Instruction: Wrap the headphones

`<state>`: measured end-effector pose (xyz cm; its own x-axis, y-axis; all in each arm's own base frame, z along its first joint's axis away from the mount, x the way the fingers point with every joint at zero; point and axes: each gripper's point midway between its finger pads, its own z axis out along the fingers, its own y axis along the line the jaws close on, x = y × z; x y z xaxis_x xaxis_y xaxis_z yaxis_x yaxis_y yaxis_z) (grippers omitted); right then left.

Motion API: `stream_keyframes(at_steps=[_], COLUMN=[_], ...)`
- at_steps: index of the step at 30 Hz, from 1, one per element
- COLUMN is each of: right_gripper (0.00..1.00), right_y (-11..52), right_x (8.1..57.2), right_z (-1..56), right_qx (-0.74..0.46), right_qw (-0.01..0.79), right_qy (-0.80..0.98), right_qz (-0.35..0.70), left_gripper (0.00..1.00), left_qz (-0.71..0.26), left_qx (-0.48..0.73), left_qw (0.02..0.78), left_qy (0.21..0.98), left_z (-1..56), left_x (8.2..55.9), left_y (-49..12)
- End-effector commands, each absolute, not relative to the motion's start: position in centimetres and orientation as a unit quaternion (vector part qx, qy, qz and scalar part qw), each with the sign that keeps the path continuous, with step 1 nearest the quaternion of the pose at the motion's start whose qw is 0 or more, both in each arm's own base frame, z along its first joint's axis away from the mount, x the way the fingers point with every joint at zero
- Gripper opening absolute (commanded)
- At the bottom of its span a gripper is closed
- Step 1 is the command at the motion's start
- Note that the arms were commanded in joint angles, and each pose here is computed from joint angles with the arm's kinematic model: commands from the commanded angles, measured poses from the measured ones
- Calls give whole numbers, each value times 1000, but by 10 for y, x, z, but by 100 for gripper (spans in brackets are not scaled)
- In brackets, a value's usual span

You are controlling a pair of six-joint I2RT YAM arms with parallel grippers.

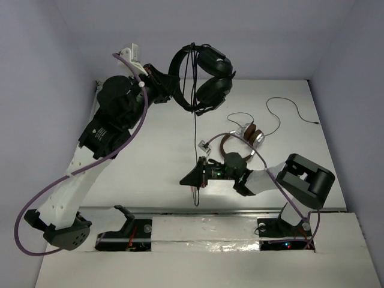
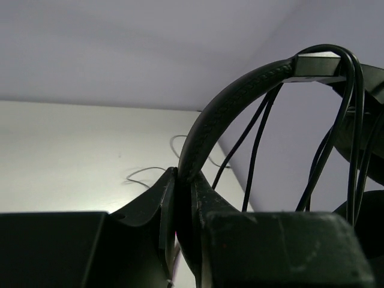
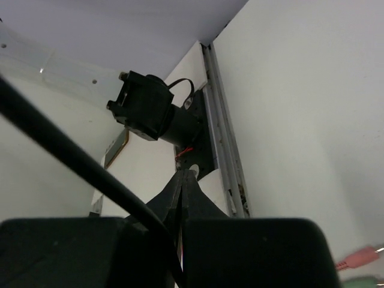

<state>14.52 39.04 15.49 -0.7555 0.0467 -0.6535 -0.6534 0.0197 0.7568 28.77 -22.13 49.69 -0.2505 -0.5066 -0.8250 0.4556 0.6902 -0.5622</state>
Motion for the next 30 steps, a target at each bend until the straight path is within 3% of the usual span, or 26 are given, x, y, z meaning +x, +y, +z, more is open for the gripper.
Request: stream_keyframes(at_steps=[1, 11, 15, 25, 30], right_gripper=[0, 0, 0, 0, 0], right_y=[400, 404, 395, 340, 310], right_x=[126, 43, 31, 92, 130], right_z=[162, 155, 199, 270, 296], right_qx=[-223, -295, -324, -320, -300], right_qw=[268, 213, 237, 384, 444], right_qy=[665, 766, 775, 797, 797], right_qz=[660, 529, 487, 340, 280], left_gripper=[0, 0, 0, 0, 0], left_qz=[-362, -132, -68, 29, -10], left_qx=[-109, -184, -161, -14, 61], left_qw=[666, 662, 627, 493, 454], left_qy=[643, 715, 759, 870, 889], left_z=[516, 405, 358, 227, 204], left_x=[319, 376, 375, 311, 278], left_y=[-196, -154, -147, -152, -168])
